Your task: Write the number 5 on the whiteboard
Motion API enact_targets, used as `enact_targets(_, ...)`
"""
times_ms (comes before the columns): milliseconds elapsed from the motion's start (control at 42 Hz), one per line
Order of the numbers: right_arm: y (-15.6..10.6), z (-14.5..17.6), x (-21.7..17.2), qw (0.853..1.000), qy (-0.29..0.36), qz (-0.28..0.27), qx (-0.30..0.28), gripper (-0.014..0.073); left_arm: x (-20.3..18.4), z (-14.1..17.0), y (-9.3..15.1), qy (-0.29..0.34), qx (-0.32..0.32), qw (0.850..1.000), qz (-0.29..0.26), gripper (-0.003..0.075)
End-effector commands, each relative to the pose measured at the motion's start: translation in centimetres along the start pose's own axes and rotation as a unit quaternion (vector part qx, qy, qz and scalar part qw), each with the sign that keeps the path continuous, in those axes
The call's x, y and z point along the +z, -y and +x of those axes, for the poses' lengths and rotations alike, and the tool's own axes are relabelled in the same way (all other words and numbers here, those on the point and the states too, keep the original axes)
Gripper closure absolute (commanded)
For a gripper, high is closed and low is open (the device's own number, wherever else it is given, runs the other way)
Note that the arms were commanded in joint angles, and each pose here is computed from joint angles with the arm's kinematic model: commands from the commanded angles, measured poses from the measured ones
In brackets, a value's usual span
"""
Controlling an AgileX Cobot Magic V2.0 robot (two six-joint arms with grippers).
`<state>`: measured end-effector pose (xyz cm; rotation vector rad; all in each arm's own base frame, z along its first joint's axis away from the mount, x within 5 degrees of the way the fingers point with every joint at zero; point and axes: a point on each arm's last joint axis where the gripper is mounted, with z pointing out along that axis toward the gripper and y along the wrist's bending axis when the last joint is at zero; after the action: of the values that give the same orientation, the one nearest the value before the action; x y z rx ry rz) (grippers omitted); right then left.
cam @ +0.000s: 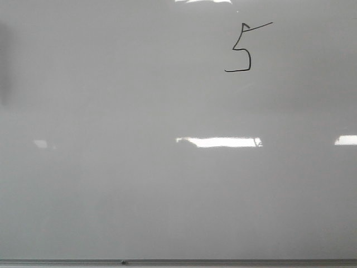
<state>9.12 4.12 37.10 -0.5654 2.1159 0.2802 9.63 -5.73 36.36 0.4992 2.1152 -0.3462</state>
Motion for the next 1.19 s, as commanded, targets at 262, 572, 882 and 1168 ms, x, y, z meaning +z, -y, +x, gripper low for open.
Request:
enact_targets(262,0.0,-1.0,-0.6,0.999,0.038,0.006,0.005,0.0665,-0.7,-1.4,0.2,0.050,-0.001,0.999,0.008,0.0741)
enact_targets(572,0.0,-1.0,-0.6,0.999,0.039,0.006,0.005,0.0665,-1.5,0.3,-1.0,0.137,0.016,0.990,-0.043,0.0741)
enact_targets(882,0.0,-1.0,-0.6,0.999,0.039,0.006,0.005,0.0665,-0.1,8.9,-2.8,0.273,-0.063,0.950,-0.140,0.0741)
enact_targets(1168,0.0,-1.0,-0.6,0.999,0.039,0.006,0.005,0.0665,2.0,14.7,-3.4,0.318,-0.095,0.924,-0.190,0.0741)
